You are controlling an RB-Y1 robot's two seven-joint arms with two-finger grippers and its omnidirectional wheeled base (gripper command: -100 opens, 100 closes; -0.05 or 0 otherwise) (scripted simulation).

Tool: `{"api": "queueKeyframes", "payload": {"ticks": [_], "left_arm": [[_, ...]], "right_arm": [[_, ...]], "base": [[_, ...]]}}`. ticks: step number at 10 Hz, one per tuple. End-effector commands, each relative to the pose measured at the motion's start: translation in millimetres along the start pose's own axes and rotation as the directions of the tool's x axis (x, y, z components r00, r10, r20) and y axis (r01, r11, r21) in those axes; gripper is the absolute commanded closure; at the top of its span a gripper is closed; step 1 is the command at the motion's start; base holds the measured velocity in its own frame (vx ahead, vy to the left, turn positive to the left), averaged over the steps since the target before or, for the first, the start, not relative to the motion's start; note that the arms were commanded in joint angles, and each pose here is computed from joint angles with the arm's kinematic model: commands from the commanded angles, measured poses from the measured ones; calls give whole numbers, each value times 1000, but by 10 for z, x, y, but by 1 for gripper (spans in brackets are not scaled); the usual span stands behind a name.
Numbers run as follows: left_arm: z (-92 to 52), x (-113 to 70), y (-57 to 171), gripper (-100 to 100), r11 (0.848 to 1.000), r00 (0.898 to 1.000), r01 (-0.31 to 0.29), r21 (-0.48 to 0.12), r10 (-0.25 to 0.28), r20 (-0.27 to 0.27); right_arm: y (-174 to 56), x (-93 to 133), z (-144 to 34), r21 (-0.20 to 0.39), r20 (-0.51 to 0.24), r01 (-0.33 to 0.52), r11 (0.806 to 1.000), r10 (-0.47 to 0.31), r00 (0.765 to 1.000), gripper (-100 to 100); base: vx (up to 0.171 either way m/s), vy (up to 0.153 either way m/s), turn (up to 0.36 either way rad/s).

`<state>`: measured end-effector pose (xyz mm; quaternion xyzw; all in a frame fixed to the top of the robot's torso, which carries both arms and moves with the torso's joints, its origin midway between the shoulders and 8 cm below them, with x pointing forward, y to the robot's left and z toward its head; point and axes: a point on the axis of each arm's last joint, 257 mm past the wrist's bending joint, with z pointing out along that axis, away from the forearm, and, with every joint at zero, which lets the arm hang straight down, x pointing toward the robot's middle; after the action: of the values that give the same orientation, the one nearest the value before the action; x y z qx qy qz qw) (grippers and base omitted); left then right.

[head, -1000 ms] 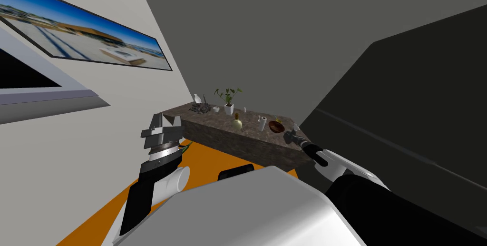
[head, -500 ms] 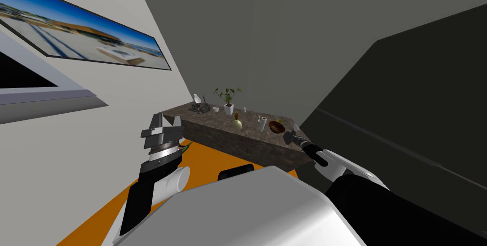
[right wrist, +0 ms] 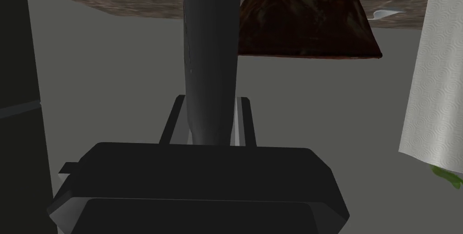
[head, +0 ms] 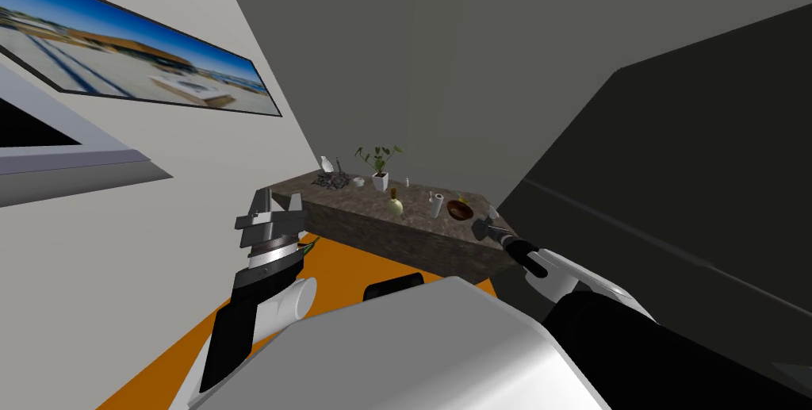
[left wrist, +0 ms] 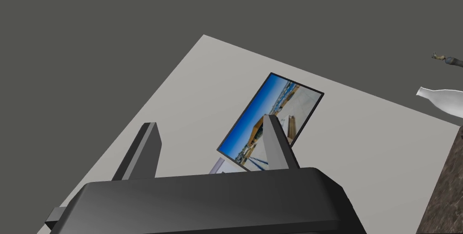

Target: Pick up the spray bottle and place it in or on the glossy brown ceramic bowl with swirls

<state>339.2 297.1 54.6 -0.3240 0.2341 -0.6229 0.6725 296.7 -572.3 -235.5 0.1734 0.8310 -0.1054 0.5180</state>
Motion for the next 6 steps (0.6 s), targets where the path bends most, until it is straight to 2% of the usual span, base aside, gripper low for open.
{"api": "queueKeyframes", "payload": {"ticks": [1, 6], "left_arm": [[0, 0, 0, 0, 1000, 1000, 0, 0, 0, 0], [0, 0, 0, 0, 1000, 1000, 0, 0, 0, 0]], "right_arm": [[71, -51, -26, -11, -7, -8, 1000, 8, 1000, 100], [309, -165, -114, -43, -44, -44, 998, 42, 998, 100]], "base": [[-61, 16, 7], [-132, 20, 10]]}}
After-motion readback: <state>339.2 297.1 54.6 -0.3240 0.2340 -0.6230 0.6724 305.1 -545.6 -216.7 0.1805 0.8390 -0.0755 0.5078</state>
